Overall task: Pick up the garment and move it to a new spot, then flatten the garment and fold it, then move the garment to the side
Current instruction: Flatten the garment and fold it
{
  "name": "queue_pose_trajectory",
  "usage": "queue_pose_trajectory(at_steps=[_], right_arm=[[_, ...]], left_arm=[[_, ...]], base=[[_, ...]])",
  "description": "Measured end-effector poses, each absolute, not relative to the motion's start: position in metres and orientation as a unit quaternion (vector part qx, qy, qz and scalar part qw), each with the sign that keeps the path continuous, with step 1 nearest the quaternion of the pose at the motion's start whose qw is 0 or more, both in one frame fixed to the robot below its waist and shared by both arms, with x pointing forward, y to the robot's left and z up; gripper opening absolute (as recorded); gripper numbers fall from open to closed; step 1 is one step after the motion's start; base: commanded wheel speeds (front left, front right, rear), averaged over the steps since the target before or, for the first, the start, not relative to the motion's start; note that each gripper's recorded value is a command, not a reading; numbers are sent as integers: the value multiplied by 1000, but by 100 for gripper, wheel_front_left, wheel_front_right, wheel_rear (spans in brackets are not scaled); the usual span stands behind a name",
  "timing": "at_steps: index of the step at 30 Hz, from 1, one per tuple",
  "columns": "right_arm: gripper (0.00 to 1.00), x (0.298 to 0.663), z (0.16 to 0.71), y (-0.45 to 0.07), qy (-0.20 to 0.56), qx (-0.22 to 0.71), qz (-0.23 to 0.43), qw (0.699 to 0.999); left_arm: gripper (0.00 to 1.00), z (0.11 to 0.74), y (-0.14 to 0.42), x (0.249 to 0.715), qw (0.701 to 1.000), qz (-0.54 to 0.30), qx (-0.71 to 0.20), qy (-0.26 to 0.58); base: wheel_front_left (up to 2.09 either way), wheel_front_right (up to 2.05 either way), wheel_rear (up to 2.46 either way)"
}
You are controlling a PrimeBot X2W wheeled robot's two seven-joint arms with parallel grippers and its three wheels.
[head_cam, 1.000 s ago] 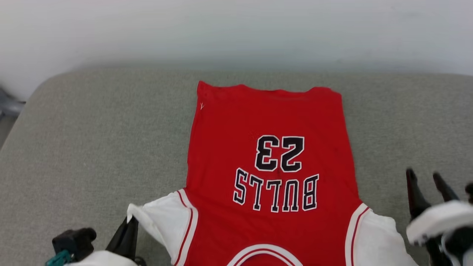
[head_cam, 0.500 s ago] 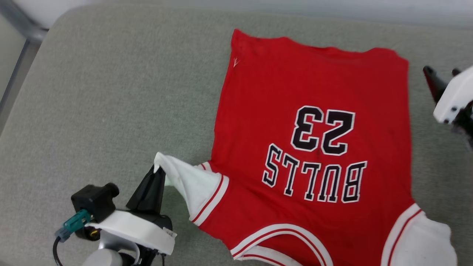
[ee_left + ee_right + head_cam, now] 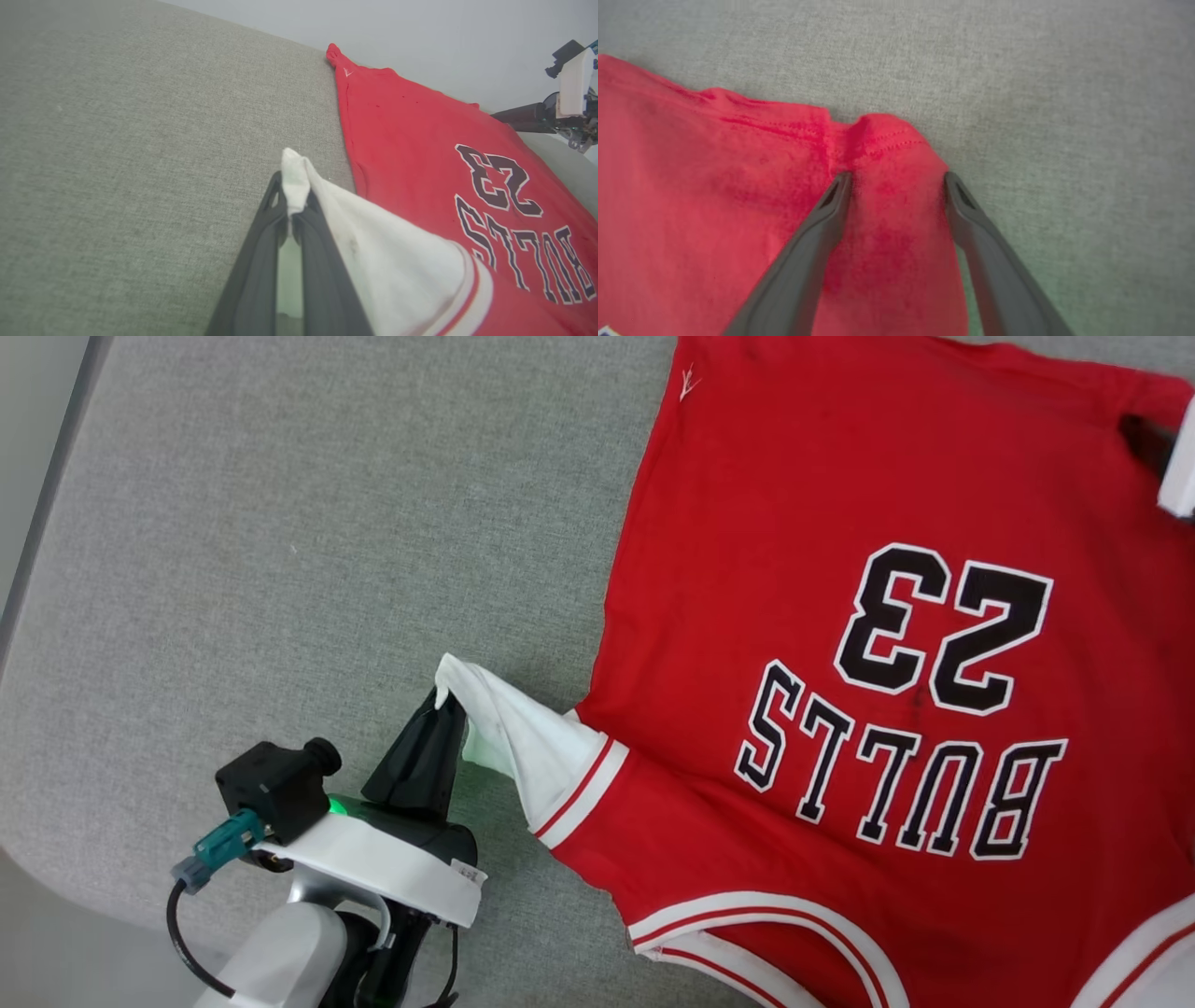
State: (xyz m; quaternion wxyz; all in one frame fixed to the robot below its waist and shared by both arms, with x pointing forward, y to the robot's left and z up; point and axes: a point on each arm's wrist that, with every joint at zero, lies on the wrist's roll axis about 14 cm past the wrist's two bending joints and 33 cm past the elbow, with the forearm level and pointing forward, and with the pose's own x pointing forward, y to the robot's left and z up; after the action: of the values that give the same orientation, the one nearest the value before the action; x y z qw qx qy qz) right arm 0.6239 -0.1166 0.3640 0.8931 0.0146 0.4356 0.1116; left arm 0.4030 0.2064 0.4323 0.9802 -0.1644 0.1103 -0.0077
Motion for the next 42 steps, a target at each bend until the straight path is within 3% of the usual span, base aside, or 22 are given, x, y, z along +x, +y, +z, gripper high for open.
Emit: queue_pose_trajectory(at_steps=[4,5,6,14,23,30,42], right_arm=[[100,613,341,-115,503,30,109,857],[87,611,340,-116,514,36,108,850],[0,606,342,-118,528,43,105,842],[0,599,373,-129,496,3,96,863],[0,563,430,-172,447,-45,72,891],[0,492,440,-215,439,-39,51,896],[0,324,411,-268,464,50,-35,884]], left_arm=[[0,423,210,401,979,0,-165,121],[0,422,210,401,979,1,-165,122],[0,423,211,400,979,3,-167,121],[0,432,214,390,980,10,-167,112],[0,445,220,361,979,28,-169,110],[0,452,219,347,979,32,-169,111],[0,452,197,340,977,-1,-167,132]], base=[[0,0,0],[0,0,0],[0,0,0],[0,0,0],[0,0,0],[0,0,0],[0,0,0]])
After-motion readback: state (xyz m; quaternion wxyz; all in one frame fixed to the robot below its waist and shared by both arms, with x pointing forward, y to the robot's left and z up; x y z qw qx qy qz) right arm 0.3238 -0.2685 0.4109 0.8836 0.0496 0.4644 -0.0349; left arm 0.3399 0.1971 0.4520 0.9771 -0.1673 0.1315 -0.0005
